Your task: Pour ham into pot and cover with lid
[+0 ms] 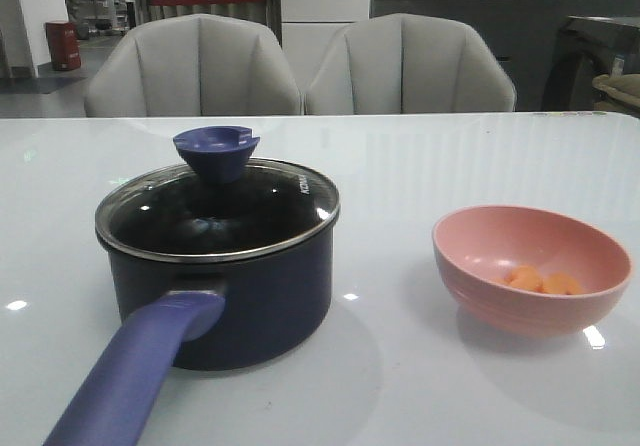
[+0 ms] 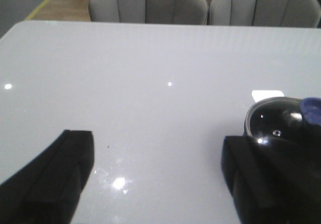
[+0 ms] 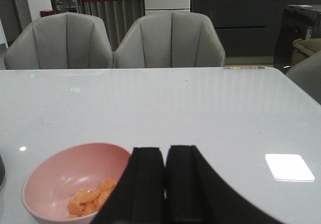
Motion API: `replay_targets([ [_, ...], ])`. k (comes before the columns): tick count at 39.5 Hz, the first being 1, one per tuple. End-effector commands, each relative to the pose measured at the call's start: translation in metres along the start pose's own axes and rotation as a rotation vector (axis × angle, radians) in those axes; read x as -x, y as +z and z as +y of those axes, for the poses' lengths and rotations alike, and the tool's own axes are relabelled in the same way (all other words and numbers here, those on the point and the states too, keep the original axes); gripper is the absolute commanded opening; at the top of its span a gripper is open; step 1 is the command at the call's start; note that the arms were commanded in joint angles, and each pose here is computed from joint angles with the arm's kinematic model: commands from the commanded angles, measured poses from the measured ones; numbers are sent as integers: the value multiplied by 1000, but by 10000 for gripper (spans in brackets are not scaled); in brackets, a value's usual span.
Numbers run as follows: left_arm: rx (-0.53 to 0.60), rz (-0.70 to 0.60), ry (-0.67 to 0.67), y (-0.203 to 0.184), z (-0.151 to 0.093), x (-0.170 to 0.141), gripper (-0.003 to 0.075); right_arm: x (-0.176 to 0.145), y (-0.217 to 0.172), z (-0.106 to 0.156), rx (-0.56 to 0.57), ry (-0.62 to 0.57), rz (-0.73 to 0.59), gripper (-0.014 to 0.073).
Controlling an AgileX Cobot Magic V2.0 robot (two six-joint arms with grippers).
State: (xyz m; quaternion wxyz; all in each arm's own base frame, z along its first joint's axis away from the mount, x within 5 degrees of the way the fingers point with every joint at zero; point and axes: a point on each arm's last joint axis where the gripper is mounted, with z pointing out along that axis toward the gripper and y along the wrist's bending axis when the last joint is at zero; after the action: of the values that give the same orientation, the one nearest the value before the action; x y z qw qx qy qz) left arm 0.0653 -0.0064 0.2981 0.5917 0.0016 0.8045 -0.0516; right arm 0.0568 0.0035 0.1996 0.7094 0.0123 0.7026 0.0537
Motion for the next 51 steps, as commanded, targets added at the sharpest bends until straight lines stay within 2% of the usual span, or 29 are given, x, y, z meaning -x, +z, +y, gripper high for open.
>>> replay_targets([
  [1, -6, -15, 11, 6, -2, 27, 664, 4, -1, -1, -8, -13, -81, 148],
  [13, -87, 258, 52, 55, -20, 70, 660, 4, -1, -1, -8, -13, -81, 148],
  [25, -193, 469, 15, 126, -63, 109, 659, 4, -1, -1, -8, -13, -81, 148],
  [38, -235, 662, -30, 195, -120, 101, 659, 4, -1, -1, -8, -13, -81, 148],
  [45, -234, 770, -34, 219, -147, 91, 654, 4, -1, -1, -8, -13, -81, 148],
  [51, -232, 821, -41, 233, -166, 91, 616, 4, -1, -1, -8, -13, -81, 148],
])
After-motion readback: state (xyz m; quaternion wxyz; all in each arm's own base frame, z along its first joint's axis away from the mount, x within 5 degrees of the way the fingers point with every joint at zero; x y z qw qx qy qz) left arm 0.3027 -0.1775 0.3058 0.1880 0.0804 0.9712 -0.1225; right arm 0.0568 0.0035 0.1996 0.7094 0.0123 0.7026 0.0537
